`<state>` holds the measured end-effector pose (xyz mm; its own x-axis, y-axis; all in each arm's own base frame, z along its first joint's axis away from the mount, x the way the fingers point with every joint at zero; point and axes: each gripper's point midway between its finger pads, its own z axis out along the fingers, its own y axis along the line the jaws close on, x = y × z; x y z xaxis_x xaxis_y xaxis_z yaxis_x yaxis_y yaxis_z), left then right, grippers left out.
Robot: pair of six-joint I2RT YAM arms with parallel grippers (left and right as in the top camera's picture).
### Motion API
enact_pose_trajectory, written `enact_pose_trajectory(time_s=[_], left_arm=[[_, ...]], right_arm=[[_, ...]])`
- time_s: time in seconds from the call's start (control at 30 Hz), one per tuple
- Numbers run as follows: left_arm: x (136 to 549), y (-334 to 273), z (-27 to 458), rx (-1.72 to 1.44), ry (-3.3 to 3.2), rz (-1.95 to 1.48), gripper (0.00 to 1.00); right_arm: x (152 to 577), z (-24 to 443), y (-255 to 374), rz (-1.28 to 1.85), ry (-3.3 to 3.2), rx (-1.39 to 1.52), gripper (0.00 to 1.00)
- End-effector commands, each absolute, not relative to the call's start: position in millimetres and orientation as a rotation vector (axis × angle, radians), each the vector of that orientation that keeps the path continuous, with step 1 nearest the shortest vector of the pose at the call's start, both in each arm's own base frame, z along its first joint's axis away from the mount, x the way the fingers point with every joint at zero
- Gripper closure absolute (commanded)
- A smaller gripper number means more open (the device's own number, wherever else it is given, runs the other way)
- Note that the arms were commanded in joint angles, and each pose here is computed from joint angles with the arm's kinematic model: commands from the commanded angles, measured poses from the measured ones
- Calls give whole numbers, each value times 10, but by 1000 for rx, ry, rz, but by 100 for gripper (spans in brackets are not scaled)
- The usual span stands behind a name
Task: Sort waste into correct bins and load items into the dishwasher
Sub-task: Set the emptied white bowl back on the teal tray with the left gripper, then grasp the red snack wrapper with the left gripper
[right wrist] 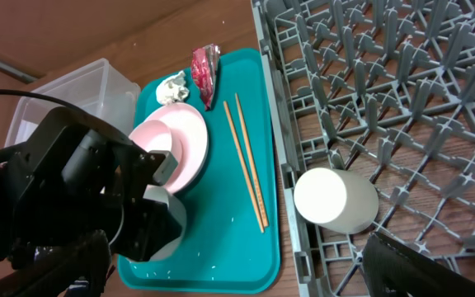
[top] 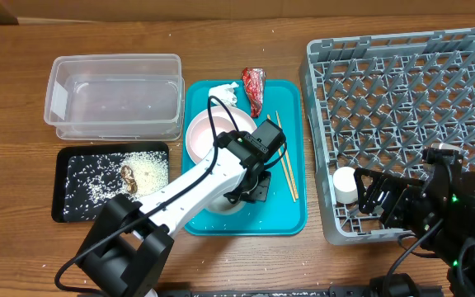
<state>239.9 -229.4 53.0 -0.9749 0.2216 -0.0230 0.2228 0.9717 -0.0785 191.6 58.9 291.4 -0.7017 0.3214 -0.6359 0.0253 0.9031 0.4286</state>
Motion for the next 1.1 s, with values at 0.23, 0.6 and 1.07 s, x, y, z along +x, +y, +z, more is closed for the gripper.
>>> enact_pose_trajectory(time_s=[0.23, 0.6, 1.07], left_arm=[[2784, -2456, 1013, 291, 2983, -197, 30], [4317, -2497, 1560, 191, 2474, -270, 25], [5016, -2732, 597, 184, 2563, -415, 24]], right_arm=[[1913, 2968, 590, 512, 2291, 241, 0], [1897, 2950, 589, 511, 2301, 243, 0], [1852, 2898, 582, 506, 2329, 250, 0]])
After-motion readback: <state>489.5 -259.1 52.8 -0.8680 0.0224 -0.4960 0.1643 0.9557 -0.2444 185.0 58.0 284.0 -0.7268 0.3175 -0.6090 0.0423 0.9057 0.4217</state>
